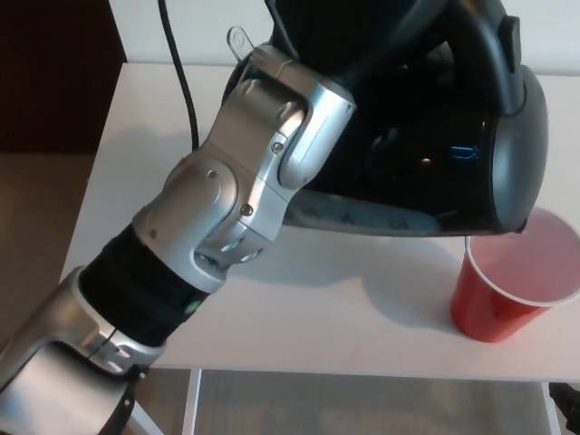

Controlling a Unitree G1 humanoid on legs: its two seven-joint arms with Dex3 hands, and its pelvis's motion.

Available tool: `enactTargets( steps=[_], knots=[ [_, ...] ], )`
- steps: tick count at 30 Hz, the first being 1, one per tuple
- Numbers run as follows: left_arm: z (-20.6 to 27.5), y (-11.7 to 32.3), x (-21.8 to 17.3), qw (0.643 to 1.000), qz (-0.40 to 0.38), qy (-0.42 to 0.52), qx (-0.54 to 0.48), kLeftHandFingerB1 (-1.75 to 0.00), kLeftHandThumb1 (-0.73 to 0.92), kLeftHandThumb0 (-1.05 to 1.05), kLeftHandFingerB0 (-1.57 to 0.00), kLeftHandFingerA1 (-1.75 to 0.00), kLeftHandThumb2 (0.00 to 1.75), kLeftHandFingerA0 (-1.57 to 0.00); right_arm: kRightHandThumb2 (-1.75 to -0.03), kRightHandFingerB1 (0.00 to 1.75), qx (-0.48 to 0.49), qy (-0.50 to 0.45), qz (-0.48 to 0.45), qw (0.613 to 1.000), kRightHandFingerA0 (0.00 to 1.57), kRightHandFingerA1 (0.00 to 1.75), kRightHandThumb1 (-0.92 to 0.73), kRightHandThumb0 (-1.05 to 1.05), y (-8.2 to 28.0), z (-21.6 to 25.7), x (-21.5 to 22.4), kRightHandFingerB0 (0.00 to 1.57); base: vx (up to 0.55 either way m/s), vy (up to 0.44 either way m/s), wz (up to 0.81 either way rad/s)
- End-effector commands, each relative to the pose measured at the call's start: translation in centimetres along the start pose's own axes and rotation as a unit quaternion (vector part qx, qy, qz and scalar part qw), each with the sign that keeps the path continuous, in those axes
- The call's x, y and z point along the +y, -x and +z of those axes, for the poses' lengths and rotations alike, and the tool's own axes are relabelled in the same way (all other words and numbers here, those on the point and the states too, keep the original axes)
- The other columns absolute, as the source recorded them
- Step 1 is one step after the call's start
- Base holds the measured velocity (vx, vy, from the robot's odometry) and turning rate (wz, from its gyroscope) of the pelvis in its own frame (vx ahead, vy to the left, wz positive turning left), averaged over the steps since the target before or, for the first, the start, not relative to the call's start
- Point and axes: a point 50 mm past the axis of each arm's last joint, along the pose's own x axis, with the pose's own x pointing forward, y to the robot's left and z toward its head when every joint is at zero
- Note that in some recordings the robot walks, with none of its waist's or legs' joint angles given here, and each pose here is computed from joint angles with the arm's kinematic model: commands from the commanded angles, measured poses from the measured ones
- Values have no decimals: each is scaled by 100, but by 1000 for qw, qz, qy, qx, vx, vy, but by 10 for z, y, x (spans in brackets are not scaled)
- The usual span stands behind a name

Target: The robot walk towards a table in front and uses its left hand to pick up the pot from the base and pour water to the cup on the right hand side

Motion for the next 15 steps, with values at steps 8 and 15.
enactTargets(
  steps=[8,15],
  knots=[
    [14,-19,13,971,79,-131,-182,-73,40,-41,-97,-145,64,-117,-58,38,-13,16,-5,1000,50,45,-62,-20,0,6,-5,35,0,0,0],
    [15,-26,11,963,85,-138,-215,-96,42,-29,-93,-138,87,-132,-58,38,-12,21,-3,1000,50,45,-62,-22,-1,7,-6,37,0,0,0]
  ],
)
